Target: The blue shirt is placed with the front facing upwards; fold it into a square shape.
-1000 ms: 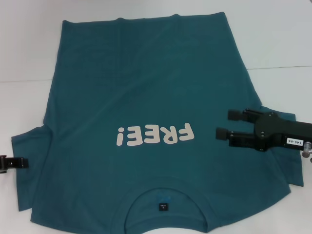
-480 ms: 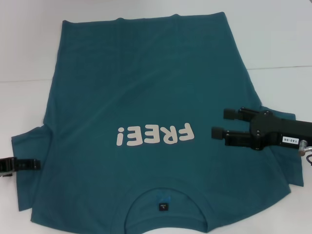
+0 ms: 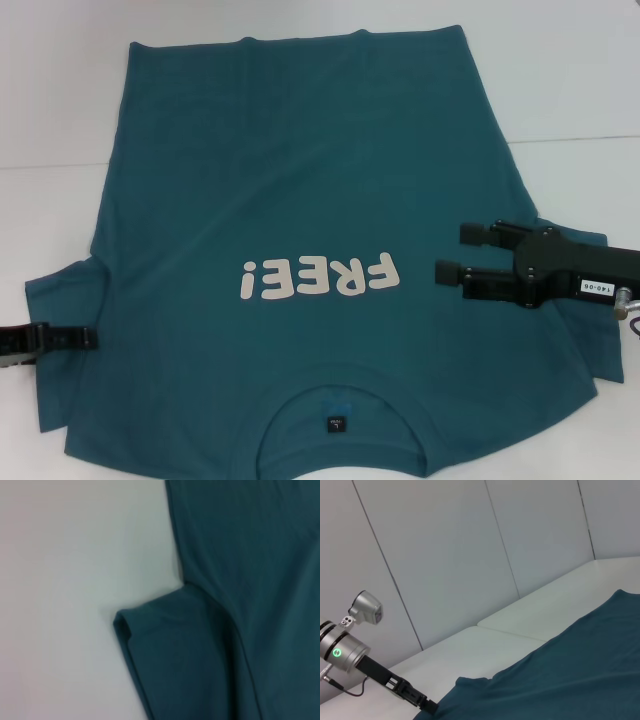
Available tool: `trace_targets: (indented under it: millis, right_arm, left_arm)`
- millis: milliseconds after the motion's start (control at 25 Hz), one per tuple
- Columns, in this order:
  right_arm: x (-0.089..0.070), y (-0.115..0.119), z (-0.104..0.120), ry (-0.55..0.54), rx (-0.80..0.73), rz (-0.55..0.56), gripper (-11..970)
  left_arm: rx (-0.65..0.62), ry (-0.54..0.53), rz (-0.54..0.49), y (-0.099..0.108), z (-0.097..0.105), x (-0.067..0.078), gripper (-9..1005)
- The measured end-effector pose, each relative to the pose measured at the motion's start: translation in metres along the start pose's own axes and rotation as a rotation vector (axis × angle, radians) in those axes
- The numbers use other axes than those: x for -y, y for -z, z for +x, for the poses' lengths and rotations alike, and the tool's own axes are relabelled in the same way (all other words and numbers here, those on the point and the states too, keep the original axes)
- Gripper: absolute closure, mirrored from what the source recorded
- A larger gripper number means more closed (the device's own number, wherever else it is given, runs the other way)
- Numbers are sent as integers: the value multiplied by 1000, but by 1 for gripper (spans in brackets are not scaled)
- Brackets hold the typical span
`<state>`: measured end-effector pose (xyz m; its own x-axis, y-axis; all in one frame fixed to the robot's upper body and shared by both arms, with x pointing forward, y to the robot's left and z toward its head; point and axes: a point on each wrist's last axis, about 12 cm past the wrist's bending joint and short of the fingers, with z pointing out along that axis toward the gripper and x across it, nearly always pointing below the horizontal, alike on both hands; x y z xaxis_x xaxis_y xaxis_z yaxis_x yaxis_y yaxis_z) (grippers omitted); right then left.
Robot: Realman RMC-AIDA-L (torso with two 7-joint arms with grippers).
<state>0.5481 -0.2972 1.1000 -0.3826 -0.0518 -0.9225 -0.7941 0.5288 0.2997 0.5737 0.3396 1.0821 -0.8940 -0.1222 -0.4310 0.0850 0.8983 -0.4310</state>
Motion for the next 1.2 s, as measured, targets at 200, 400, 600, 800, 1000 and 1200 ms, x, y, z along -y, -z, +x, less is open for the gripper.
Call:
trace_targets:
  millis: [200, 400, 600, 800, 1000, 1200]
  right_arm:
    - [0, 0, 0, -8, -1, 0, 43]
    - [0, 1, -1, -10, -1, -1, 43]
    - [0, 0, -1, -13, -1, -4, 43]
    - [0, 0, -1, -15, 0, -5, 43]
    - [0, -1, -1, -15, 0, -5, 43]
    - [0, -1, -1, -15, 0, -7, 43]
  left_arm:
    - [-4, 26, 12, -2, 1, 2, 52]
    - [-13, 34, 14, -2, 1, 1, 110]
    - [-16, 33, 15, -3, 2, 1, 207]
    - [-16, 30, 14, -2, 2, 1, 416]
    - [-3, 25, 12, 1, 0, 1, 584]
    - [0, 10, 16, 5, -2, 4, 786]
